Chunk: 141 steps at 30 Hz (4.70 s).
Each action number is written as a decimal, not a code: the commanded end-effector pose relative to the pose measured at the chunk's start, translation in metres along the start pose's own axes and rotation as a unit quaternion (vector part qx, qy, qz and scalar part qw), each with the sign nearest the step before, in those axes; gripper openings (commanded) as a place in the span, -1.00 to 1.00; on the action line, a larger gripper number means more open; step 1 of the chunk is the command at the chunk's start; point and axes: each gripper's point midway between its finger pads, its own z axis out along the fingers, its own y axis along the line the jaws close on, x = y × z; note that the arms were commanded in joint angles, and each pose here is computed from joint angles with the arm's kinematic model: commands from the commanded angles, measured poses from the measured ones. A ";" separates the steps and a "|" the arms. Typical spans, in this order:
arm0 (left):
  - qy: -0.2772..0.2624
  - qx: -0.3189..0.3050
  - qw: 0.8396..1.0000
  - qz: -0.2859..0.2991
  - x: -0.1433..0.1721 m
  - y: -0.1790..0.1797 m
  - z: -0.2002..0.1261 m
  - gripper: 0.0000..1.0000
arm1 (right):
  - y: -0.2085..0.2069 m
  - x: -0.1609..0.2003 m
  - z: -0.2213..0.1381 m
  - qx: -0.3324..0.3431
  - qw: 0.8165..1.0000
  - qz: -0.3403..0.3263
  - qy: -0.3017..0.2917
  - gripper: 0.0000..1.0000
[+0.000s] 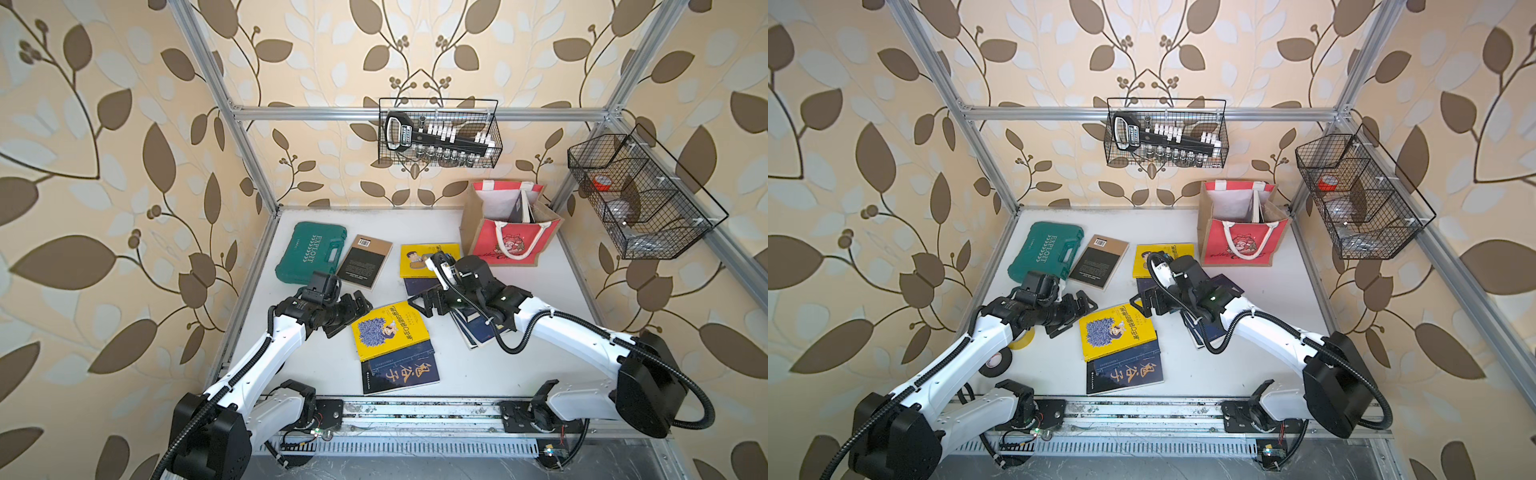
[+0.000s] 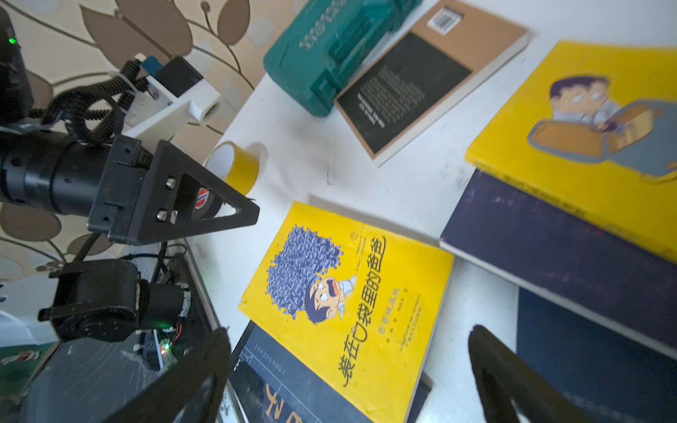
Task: Put the books into the canvas bag
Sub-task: Pick up the book from the book, then place the book in the canvas bag.
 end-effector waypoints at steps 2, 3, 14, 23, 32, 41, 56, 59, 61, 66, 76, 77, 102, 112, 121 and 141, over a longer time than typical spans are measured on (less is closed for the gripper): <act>0.000 -0.020 0.998 -0.054 0.005 0.019 0.008 0.98 | -0.002 0.031 0.015 -0.022 0.998 0.024 0.049 0.97; 0.004 -0.020 0.998 -0.056 0.007 0.021 0.011 0.98 | -0.006 0.036 0.019 -0.019 0.998 0.028 0.057 0.96; 0.046 0.026 0.995 -0.088 0.025 0.027 0.044 0.98 | -0.006 0.074 0.048 -0.044 0.992 0.032 0.115 0.97; 0.034 0.073 0.993 -0.092 0.021 0.016 0.048 0.87 | 0.016 0.093 0.068 -0.085 0.986 0.018 0.145 0.97; 0.023 0.082 0.992 -0.090 0.017 0.011 0.044 0.07 | 0.018 0.102 0.075 -0.084 0.985 0.021 0.148 0.97; -0.006 0.079 0.995 -0.067 0.005 0.001 0.026 -0.50 | 0.016 0.111 0.081 -0.091 0.983 0.025 0.161 0.97; -0.025 0.116 0.993 -0.021 -0.009 -0.030 0.007 -1.00 | 0.035 0.078 0.061 -0.104 0.991 -0.048 0.076 0.96; -0.026 0.119 0.993 0.006 -0.012 -0.039 -0.001 -1.00 | 0.035 0.065 0.050 -0.068 0.993 -0.096 0.032 0.97; -0.022 0.114 0.993 0.022 -0.012 -0.043 -0.006 -1.00 | 0.036 0.060 0.043 -0.043 0.991 -0.125 0.009 0.97; 0.004 0.125 0.991 0.044 -0.009 -0.058 -0.016 -1.00 | 0.048 0.046 0.029 0.051 0.973 -0.215 -0.064 0.97; 0.013 0.169 0.984 0.057 -0.009 -0.091 -0.045 -1.00 | 0.085 0.028 0.029 0.150 0.929 -0.290 -0.174 0.97; 0.015 0.172 0.983 0.058 -0.008 -0.093 -0.047 -1.00 | 0.087 0.028 0.035 0.157 0.925 -0.298 -0.175 0.96; 0.005 0.163 0.984 0.070 -0.008 -0.091 -0.051 -0.83 | 0.129 -0.031 0.031 0.236 0.873 -0.349 -0.247 -1.00; -0.052 0.151 0.980 0.115 -0.029 -0.103 -0.076 0.85 | 0.092 -0.106 -0.095 -0.018 0.923 -0.216 -0.318 -1.00; -0.027 0.260 0.949 0.174 -0.018 -0.143 -0.088 0.98 | 0.056 -0.154 -0.168 -0.031 0.910 -0.161 -0.380 -1.00; -0.014 0.271 0.937 0.219 -0.015 -0.146 -0.081 0.98 | -0.044 -0.253 -0.360 0.326 0.712 -0.186 -0.593 -1.00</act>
